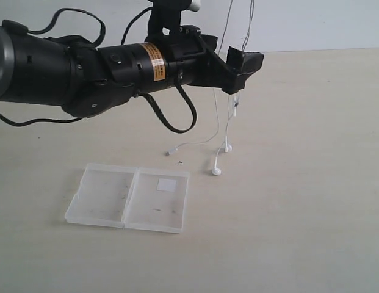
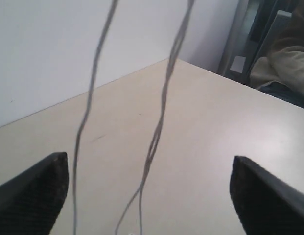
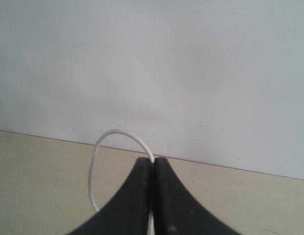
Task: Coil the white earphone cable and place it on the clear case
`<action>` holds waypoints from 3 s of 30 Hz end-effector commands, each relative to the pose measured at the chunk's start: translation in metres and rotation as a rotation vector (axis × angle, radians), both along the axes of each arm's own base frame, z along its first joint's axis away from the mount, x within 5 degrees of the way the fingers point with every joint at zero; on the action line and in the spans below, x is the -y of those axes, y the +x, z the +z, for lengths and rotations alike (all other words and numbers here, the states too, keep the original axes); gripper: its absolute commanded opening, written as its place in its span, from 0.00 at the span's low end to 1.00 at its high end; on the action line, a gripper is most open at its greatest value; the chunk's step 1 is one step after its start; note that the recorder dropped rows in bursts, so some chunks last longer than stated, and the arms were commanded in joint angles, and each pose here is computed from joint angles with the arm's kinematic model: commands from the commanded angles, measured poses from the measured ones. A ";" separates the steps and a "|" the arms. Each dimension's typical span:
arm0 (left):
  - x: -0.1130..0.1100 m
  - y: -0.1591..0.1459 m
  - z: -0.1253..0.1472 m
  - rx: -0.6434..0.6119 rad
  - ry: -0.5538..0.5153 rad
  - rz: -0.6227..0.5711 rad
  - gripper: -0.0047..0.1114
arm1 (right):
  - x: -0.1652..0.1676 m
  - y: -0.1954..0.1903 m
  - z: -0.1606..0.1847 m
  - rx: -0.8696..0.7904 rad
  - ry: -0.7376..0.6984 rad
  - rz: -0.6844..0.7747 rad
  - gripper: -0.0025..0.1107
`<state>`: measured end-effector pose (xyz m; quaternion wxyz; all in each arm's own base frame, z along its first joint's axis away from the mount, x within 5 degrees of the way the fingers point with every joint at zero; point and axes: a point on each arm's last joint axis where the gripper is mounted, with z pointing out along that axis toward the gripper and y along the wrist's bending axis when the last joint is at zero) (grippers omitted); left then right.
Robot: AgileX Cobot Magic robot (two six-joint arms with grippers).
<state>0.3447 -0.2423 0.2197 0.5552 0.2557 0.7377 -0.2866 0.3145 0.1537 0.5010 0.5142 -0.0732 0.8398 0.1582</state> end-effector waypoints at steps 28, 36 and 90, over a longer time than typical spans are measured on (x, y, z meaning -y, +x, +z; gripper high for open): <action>0.016 0.026 -0.003 0.058 -0.005 0.014 0.77 | 0.001 -0.001 0.005 0.046 -0.016 0.011 0.02; 0.016 0.026 -0.004 0.055 0.002 0.015 0.77 | 0.001 -0.001 0.006 0.058 -0.023 0.014 0.02; -0.006 -0.013 0.042 -0.029 0.006 -0.008 0.77 | 0.020 -0.031 0.033 0.135 -0.038 -0.005 0.02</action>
